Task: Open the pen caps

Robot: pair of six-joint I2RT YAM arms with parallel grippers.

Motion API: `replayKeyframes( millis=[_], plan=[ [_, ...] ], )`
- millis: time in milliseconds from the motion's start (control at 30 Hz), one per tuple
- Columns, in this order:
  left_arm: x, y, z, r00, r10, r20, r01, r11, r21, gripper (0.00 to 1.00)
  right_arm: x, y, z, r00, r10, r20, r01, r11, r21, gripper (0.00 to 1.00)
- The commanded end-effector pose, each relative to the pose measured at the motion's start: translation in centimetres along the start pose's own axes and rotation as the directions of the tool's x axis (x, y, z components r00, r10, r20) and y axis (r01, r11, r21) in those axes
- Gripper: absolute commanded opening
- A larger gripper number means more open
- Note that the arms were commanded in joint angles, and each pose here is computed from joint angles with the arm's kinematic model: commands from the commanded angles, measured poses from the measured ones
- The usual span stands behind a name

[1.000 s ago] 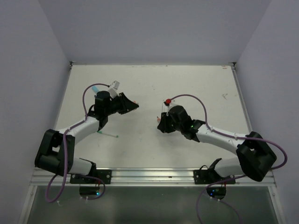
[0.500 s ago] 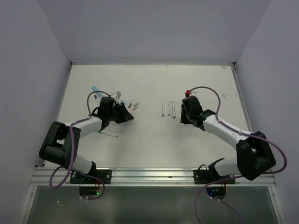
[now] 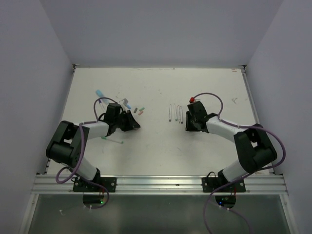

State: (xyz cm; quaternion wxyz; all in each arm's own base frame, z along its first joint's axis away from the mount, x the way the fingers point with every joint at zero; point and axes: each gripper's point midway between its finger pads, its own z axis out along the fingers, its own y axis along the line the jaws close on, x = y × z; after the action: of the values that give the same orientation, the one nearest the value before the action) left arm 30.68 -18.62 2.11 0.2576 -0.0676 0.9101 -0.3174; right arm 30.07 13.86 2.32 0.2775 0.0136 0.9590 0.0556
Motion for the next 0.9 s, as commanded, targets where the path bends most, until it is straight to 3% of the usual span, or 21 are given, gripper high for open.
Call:
replayKeyframes(
  millis=[0, 433, 533, 633, 867],
  plan=[
    [-0.5, 0.2, 0.6, 1.0, 0.021, 0.01, -0.021, 1.0, 0.001, 0.23, -1.1, 0.9, 0.3, 0.999, 0.004, 0.035, -0.003, 0.999, -0.042, 0.06],
    [-0.4, 1.2, 0.5, 1.0, -0.009, 0.003, 0.01, 0.998, -0.063, 0.41, 0.2, 0.7, 0.9, 1.0, 0.012, 0.005, -0.012, 0.999, -0.041, 0.13],
    [-0.5, 1.1, 0.2, 1.0, -0.012, 0.014, 0.013, 0.998, -0.063, 0.43, 0.5, 1.0, 1.1, 1.0, 0.013, -0.006, -0.013, 0.998, -0.057, 0.04],
    [-0.9, 0.6, -0.4, 0.999, -0.008, 0.037, 0.01, 0.998, -0.058, 0.46, 0.6, 1.0, 1.1, 1.0, 0.012, -0.012, -0.013, 0.998, -0.058, 0.05],
    [-4.1, -1.2, -3.1, 0.99, 0.048, 0.132, -0.037, 0.996, -0.084, 0.58, 0.4, 1.1, 0.5, 1.0, 0.005, -0.006, -0.006, 0.998, -0.066, 0.17]
  ],
)
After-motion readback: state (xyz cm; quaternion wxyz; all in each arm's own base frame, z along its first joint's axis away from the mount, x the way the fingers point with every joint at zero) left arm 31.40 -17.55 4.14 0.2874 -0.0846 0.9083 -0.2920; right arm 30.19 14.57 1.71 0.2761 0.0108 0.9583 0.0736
